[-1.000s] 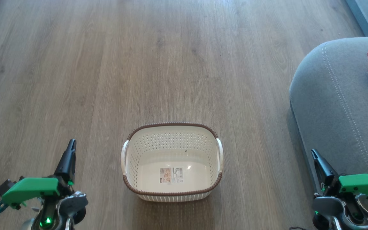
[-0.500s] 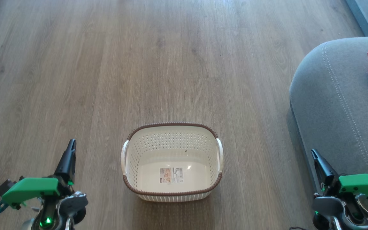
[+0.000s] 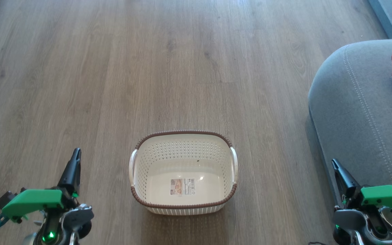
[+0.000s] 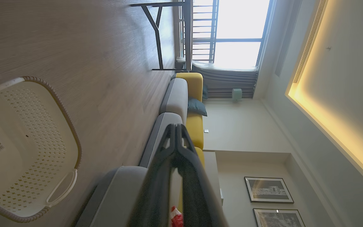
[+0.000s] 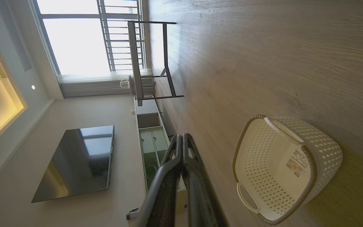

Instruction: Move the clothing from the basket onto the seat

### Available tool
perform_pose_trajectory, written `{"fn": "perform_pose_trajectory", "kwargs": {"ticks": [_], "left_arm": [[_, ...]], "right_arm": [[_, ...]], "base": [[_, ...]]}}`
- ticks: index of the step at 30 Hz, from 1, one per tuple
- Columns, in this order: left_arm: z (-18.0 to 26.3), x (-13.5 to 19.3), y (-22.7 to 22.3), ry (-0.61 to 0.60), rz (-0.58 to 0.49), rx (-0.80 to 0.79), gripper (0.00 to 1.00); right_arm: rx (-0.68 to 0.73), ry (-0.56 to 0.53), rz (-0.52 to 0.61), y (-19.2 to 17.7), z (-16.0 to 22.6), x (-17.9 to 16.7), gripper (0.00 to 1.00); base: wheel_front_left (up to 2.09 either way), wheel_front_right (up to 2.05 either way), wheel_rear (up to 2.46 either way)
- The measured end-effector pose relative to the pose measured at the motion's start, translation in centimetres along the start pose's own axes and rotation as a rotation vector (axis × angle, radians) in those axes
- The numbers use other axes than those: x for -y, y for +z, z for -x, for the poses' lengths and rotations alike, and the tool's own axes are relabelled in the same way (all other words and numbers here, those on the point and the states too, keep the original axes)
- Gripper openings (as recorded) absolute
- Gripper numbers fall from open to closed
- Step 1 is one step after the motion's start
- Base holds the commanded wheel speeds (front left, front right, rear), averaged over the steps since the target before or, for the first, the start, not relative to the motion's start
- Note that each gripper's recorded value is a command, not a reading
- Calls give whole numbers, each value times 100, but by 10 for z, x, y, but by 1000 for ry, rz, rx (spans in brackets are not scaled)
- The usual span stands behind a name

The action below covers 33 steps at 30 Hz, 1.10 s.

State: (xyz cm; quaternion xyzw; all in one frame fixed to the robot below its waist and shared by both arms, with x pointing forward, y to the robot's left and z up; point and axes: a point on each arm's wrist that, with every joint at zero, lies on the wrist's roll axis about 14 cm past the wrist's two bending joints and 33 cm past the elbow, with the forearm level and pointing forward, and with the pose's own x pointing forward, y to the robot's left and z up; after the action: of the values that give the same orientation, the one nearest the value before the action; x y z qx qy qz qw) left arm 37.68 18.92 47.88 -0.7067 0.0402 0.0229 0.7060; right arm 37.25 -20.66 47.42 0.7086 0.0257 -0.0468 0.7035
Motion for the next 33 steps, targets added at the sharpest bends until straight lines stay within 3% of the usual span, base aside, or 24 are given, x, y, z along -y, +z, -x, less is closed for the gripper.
{"fn": "perform_pose_trajectory", "kwargs": {"ticks": [33], "left_arm": [[0,0,0,0,0,0,0]], "right_arm": [[0,0,0,0,0,0,0]], "base": [[0,0,0]]}}
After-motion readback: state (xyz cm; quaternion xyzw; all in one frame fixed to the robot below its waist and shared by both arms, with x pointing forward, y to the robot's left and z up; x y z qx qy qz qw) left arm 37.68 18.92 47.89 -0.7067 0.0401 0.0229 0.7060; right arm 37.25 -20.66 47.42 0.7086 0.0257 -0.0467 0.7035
